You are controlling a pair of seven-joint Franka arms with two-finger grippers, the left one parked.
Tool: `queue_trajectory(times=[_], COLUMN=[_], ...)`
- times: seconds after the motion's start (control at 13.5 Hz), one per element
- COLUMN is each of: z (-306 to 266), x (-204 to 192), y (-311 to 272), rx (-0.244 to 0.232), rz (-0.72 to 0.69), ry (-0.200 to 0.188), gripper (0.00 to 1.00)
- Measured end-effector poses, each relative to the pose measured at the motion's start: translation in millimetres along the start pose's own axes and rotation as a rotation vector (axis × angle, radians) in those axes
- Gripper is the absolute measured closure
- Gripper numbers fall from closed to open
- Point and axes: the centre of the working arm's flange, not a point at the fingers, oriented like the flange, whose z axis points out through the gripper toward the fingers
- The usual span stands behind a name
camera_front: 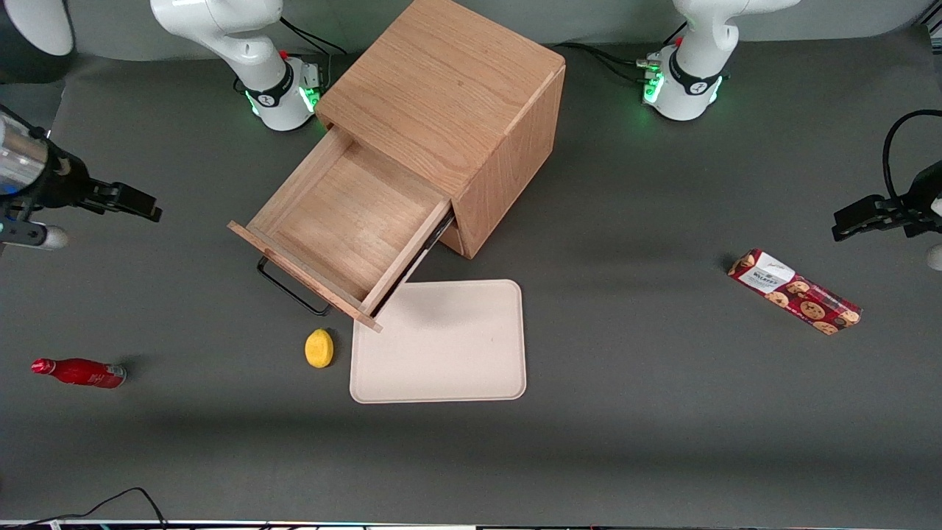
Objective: Open upper drawer
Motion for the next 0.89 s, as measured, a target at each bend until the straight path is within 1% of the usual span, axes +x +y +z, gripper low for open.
queue_trajectory(times=[0.3, 0.37, 0.44, 0.52, 0.67, 0.89], z=[0, 4, 7, 9, 10, 6], x=[-8, -5, 0, 7, 16, 19], y=[3, 3, 3, 6, 13, 14], rx=[0.004, 0.008, 0.011, 0.012, 0.011, 0.011], rz=[-0.008, -0.007, -0.005, 0.001, 0.012, 0.015], ry=[0.008, 0.032, 0.065, 0.086, 0.092, 0.1], gripper=[0.0, 0.0, 0.0, 0.0, 0.0, 0.0])
